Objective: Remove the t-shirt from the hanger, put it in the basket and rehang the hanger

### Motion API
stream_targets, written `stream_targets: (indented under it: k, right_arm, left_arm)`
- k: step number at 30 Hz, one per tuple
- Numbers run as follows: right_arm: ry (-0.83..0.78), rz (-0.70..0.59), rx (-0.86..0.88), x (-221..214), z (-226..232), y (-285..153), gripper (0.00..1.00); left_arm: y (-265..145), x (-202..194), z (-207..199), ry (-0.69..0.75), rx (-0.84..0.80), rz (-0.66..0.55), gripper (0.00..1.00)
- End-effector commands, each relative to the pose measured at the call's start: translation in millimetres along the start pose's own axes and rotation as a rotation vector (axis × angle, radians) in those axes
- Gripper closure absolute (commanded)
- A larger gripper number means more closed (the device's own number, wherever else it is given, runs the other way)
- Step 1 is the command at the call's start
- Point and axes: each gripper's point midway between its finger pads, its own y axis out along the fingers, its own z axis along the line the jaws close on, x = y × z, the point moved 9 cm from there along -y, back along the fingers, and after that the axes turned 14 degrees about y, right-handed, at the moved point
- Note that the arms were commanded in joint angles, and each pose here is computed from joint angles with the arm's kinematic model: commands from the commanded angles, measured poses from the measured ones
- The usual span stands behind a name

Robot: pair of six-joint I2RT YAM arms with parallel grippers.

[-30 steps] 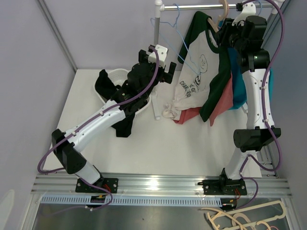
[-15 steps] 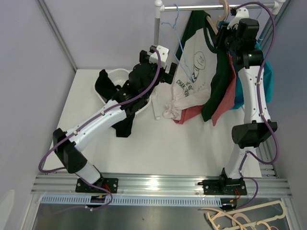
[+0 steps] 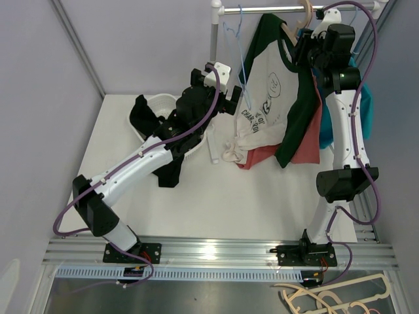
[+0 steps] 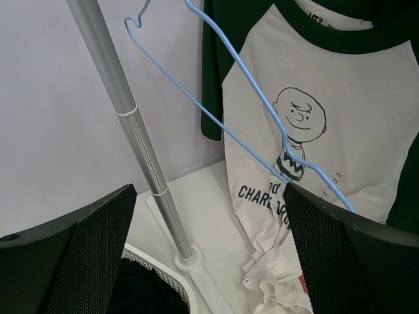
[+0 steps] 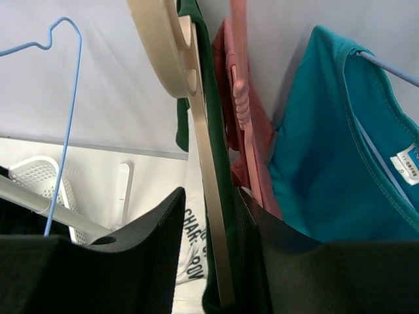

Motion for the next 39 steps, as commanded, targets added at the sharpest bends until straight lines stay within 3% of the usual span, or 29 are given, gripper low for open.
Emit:
stream_targets:
  k: [1,5,7,11,14,28,39]
  right_arm:
    - [0.007,-0.06,0.021,16,7,-7,0.59]
    - [0.009,-0.063,0.027,18,9,-7,0.7]
    - [0.01,-0.053,0.027,16,9,-6,0.85]
    - [0.001,-0.06,0.029,16,13,-4,0.87]
    - [-0.006,-0.088,0.034,20,19,-6,1.0]
    - [-0.108,-0.347,0.123,62,91,-47,1.0]
    - [-0.069,-0.455,0.137,73,124,-83,1.0]
  left_arm:
    - [0,8,1,-0.002,0.015,-0.037,0.0]
    - [0,9,2,-0.002,0.016,-0.04,0.01]
    - [0,10,2,-0.001,0.017,-0.041,0.01]
    - [0,8,1,0.002,0.016,-0.038,0.0]
    - [0,8,1,0.003,0.015,-0.036,0.01]
    - [-9,15,8,0.017,0.011,-0.056,0.01]
    - [-51,35,-19,0.154,-0.044,-0.249,0.0]
